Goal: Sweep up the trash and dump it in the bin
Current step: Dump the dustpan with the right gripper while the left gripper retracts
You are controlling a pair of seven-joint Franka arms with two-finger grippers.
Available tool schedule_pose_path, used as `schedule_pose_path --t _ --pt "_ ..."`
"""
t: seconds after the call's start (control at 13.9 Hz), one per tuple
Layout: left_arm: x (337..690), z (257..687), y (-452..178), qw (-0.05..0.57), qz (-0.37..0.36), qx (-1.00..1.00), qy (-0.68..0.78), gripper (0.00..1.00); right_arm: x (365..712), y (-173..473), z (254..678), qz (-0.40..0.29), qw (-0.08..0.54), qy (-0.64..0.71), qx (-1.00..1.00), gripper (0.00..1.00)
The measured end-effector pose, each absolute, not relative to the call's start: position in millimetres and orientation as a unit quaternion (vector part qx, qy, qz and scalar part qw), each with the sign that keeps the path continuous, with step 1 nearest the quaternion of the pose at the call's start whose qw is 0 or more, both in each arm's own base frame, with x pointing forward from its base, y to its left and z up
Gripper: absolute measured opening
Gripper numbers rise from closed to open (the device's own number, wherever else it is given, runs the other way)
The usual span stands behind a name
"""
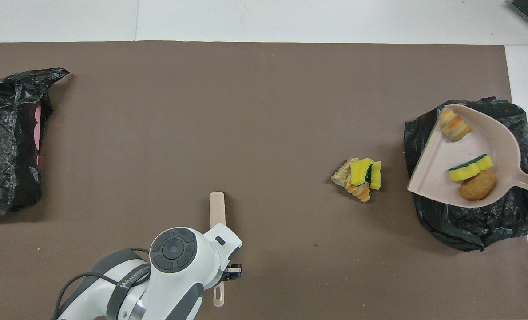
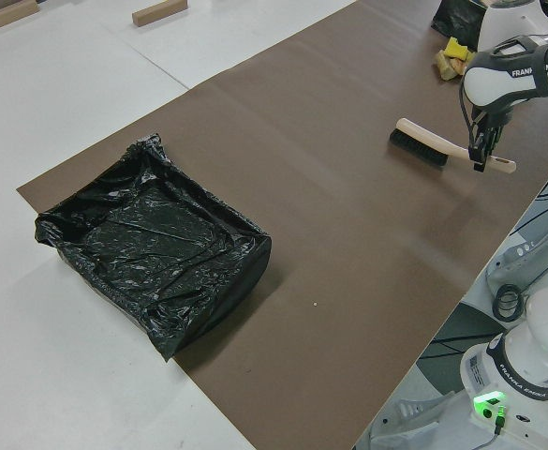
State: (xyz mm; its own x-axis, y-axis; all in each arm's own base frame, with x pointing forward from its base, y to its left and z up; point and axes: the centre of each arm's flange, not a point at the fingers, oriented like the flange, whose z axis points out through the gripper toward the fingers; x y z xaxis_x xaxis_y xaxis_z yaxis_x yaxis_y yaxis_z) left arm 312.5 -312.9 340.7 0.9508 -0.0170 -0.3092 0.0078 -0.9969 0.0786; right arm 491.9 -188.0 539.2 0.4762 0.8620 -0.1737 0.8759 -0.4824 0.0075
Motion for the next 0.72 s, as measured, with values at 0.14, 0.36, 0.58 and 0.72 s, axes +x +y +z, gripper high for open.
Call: schedule_pose_path --t 0.14,0.36,0.58,0.72 --pt "315.8 342.0 -311.9 0.044 -0.154 0.987 0.002 0.45 488.3 -214.7 545.7 -0.088 0.090 0.531 0.838 0.33" --pt "342.0 351.3 -301.8 0.058 -0.144 0.988 0.028 0.78 490.3 -225.7 553.3 -0.134 0.152 0.557 0.805 0.33" --pt "393.5 366.0 -264.6 0.068 -0.119 0.988 0.075 1.00 496.0 -221.6 554.6 -0.182 0.200 0.579 0.769 0.33" --pt "425.4 372.9 -236.9 0.058 -0.096 0.990 0.081 1.00 503.1 -208.8 555.4 -0.209 0.228 0.598 0.740 0.33"
